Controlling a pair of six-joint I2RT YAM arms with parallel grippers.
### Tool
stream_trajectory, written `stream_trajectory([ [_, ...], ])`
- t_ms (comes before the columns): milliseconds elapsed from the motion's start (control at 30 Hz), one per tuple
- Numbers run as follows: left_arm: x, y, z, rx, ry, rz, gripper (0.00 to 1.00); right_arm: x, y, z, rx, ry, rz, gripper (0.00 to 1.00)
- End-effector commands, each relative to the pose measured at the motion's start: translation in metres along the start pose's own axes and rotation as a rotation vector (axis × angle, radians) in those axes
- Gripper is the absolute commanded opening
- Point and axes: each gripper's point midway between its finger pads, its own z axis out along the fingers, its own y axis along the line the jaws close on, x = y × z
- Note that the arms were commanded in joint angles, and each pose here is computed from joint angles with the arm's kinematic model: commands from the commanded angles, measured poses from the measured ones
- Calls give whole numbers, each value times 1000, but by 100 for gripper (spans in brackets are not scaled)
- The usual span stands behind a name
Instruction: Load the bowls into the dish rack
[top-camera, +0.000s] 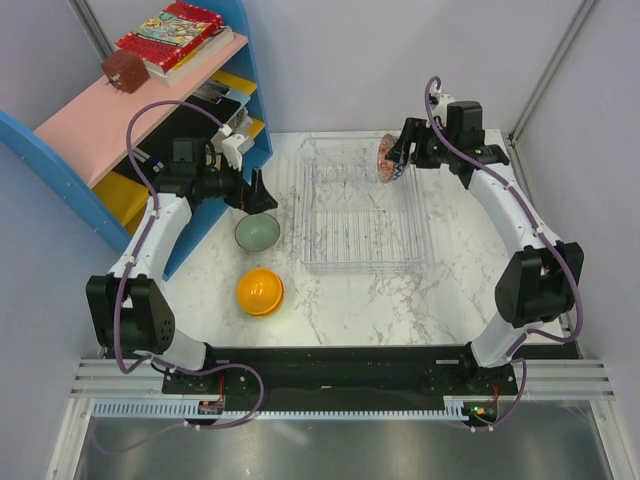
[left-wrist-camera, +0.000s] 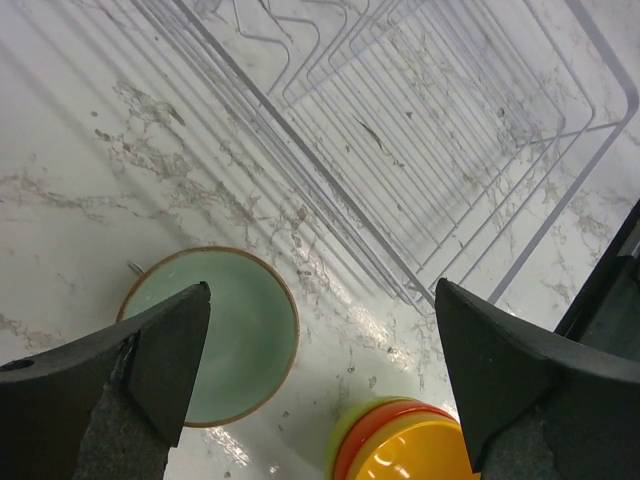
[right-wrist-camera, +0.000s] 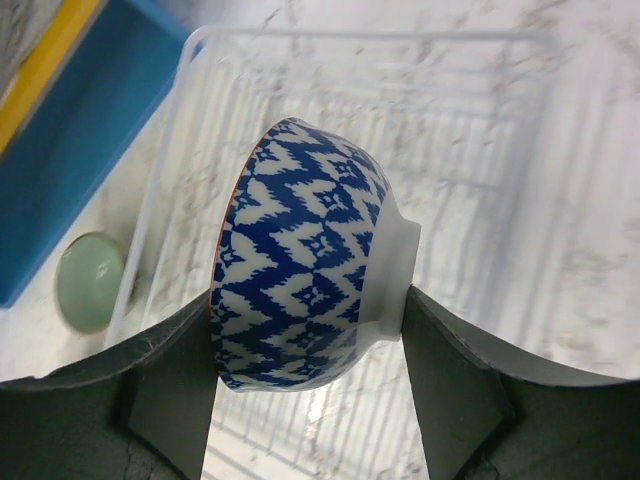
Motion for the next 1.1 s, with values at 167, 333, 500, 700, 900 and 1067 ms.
stream_trajectory([
  [167, 24, -3, -11, 5, -33, 105, 100, -38, -33, -1, 408, -108, -252, 0],
  [333, 27, 1, -13, 15, -51, 76, 100, -33, -26, 16, 490, -98, -338, 0],
  [500, 32, 1, -10, 33, -48, 56, 100, -28, -26, 32, 561, -79, -406, 0],
  [700, 32, -1, -11, 40, -54, 56, 99, -15, -33, 51, 586, -42, -427, 0],
  [900, 32, -3, -11, 43, -59, 58, 99, -1, -36, 68, 567, -1, -461, 0],
  [1067, 33, 7, -16, 21, -65, 43, 99, 8, -30, 79, 541, 15, -469, 0],
])
